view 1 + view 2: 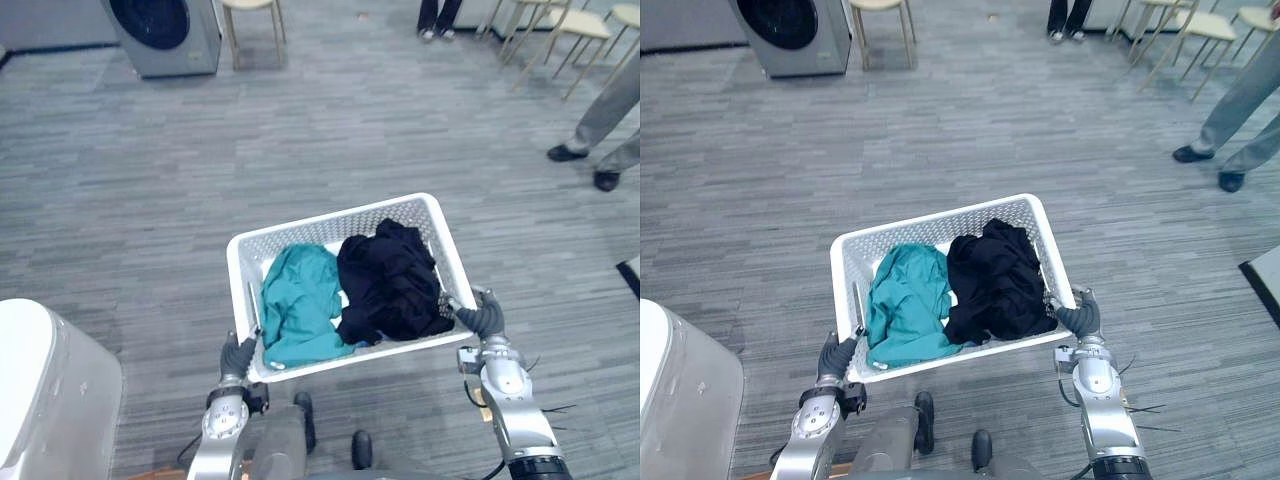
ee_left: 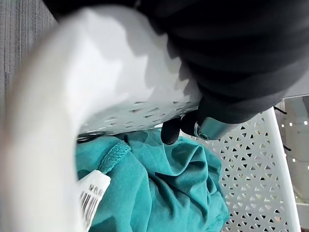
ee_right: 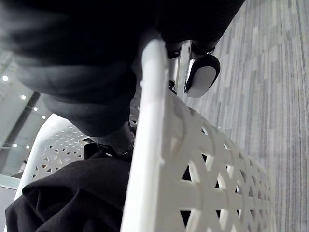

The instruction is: Pick up the laundry basket with both hands and put the clothes into the washing machine.

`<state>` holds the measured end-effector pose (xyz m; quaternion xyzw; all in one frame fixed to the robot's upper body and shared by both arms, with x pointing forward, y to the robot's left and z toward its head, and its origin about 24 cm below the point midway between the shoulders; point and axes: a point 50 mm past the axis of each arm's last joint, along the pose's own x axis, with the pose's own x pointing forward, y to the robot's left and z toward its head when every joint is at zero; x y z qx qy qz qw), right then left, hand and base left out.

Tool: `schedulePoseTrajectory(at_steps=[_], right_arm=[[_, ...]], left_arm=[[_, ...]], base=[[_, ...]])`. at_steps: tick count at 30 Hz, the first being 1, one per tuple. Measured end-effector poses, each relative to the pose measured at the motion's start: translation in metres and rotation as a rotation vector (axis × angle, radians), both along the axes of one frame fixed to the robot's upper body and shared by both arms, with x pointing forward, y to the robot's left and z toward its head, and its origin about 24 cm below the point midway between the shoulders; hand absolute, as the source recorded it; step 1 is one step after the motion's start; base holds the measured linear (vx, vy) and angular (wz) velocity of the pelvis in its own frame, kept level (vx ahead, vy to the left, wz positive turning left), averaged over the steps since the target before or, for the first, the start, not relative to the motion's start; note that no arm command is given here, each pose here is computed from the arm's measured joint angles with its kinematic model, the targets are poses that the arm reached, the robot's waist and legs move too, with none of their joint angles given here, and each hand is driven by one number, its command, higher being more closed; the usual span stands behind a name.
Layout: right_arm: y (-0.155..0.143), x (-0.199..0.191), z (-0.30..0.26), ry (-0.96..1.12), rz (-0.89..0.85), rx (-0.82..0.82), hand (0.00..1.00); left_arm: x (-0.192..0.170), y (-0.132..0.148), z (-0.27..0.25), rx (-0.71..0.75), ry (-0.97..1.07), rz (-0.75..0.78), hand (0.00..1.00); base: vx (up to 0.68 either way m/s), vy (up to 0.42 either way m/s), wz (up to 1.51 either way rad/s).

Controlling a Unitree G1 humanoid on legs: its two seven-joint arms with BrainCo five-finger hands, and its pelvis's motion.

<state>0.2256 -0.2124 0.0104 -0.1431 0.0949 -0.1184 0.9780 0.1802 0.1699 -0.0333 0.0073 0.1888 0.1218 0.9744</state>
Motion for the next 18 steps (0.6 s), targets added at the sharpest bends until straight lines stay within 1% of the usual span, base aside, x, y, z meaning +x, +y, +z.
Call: schedulePoseTrajectory(at_steps=[3, 5, 8, 10, 12, 13, 16, 17, 18], right_arm=[[0.007, -0.007, -0.021, 0.080, -0.016, 0.046, 1.00], [0.010, -0.008, -0.023, 0.083, -0.019, 0.062, 1.00], [0.004, -0.012, -0.021, 0.077, -0.049, 0.061, 1.00], [-0.004, -0.015, -0.021, 0.076, -0.080, 0.059, 1.00], [-0.004, -0.016, -0.019, 0.066, -0.082, 0.058, 1.00], [-0.004, -0.020, -0.017, 0.061, -0.084, 0.054, 1.00], [-0.013, -0.023, -0.017, 0.068, -0.106, 0.032, 1.00], [-0.013, -0.022, -0.014, 0.058, -0.100, 0.027, 1.00], [-0.006, -0.020, -0.010, 0.046, -0.077, 0.031, 1.00]], left_arm=[[-0.005, 0.011, -0.003, 0.056, 0.038, -0.021, 1.00], [-0.005, 0.014, -0.002, 0.073, 0.036, -0.024, 1.00], [0.000, 0.007, 0.001, 0.072, 0.018, -0.058, 1.00], [0.007, 0.001, 0.004, 0.086, 0.003, -0.105, 1.00], [0.011, 0.001, 0.006, 0.100, -0.008, -0.117, 1.00], [0.010, 0.002, 0.005, 0.106, -0.004, -0.116, 1.00], [0.010, -0.011, 0.000, 0.062, 0.011, -0.112, 1.00], [0.010, -0.011, 0.000, 0.056, 0.011, -0.101, 1.00], [0.005, -0.007, -0.004, 0.050, 0.030, -0.075, 1.00]], base=[[0.64, 0.150, 0.82], [0.66, 0.018, 0.73], [0.55, -0.086, 0.89], [0.62, -0.162, 0.95], [0.75, -0.238, 0.61], [0.94, -0.315, 0.24], [0.73, -0.244, 0.17], [1.05, -0.359, -0.30], [0.73, -0.245, -0.48]])
